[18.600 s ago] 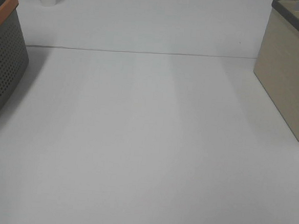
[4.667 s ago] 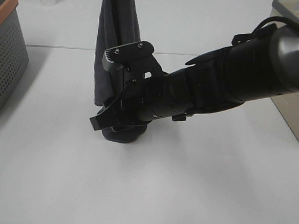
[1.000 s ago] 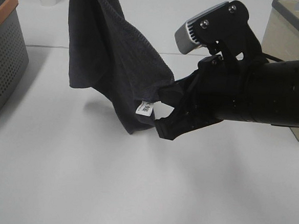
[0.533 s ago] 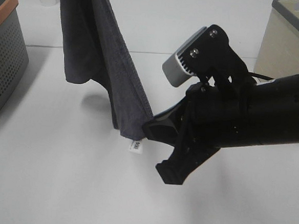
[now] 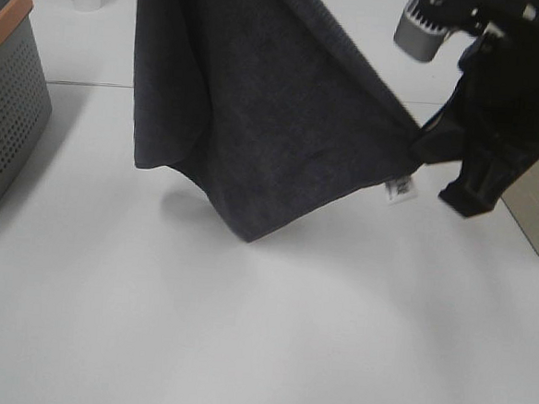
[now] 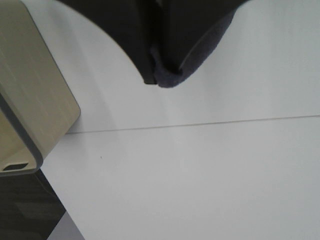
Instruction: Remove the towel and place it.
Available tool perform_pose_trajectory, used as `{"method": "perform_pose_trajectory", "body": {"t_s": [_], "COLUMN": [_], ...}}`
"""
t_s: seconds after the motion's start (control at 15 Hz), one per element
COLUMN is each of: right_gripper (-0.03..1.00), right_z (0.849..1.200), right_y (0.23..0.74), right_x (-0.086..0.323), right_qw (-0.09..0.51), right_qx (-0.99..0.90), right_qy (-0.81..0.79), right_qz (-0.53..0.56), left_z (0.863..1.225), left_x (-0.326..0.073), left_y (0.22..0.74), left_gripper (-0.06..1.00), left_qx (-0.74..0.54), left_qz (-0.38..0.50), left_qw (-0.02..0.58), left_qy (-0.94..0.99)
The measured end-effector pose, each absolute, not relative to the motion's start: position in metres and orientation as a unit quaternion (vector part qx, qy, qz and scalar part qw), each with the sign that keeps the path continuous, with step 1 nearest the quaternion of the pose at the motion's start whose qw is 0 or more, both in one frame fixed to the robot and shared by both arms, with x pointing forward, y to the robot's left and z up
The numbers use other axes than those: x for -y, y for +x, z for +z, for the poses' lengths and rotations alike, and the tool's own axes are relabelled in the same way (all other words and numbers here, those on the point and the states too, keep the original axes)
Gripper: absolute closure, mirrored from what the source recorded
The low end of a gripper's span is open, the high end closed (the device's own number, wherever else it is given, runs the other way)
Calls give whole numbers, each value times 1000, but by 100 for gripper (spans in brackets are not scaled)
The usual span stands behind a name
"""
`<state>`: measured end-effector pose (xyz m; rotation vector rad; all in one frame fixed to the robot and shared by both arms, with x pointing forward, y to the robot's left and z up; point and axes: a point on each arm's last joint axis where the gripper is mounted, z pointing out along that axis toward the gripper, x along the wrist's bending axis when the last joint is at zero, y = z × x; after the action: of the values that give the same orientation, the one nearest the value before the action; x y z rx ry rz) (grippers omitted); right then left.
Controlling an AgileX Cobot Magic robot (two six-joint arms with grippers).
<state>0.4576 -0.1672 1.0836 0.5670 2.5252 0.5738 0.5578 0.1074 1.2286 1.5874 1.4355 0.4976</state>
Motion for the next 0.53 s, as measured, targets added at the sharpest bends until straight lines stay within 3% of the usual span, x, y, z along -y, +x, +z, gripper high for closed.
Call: {"method": "perform_pose_trajectory", "body": {"t_s": [0.27,0.53], "right_gripper": [95,95], "right_z": [1141,1149], "right_y": [473,512], "right_x": [173,184], "right_qw": [344,352], "right_qx": [-903,-902], "right_qy": [174,209], "right_qz": [191,135], "left_z": [1201,1170], "left_x": [-104,-102], "left_y": [568,575], "left_gripper": [94,94], "left_qx": [-608,-633], "left_qz": [198,189], "left_qw": [458,461], "left_qy": [618,593]}}
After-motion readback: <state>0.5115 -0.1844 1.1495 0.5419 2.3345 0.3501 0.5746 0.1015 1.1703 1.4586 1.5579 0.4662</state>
